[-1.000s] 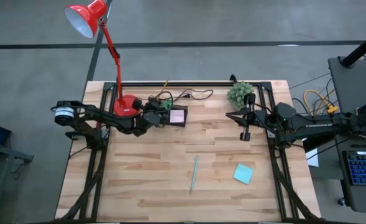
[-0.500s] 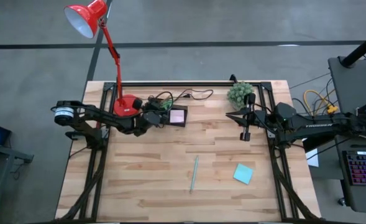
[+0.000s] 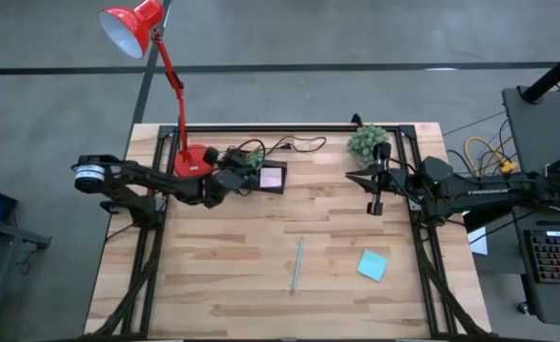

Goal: Pick and place office supplies into organizer
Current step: Put the blue pencil into the black mesh desk organizer

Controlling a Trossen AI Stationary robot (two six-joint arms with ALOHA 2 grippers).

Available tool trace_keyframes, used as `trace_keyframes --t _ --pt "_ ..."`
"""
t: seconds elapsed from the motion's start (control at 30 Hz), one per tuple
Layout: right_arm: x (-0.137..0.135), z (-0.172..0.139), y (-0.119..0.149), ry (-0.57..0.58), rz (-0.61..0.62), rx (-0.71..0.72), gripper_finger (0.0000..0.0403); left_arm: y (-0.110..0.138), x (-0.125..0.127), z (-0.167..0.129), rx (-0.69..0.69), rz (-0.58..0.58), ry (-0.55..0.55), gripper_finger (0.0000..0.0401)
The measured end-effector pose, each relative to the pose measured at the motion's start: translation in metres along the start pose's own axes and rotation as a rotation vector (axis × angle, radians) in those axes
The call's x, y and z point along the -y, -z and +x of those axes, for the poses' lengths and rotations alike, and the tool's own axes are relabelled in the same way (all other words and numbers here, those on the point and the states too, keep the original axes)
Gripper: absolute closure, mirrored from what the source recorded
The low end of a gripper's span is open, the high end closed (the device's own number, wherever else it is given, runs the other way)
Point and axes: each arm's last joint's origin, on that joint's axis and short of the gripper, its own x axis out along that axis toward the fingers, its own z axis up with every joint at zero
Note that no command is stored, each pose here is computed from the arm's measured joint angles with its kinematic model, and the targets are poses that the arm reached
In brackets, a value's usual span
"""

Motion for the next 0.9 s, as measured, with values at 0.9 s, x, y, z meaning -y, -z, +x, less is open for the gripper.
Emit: trace_keyframes --t 0.9 --pt "0.001 0.0 -0.001 0.003 -0.02 0.007 0.039 -0.092 0.058 -0.118 0.015 -0.264 0.771 0.0322"
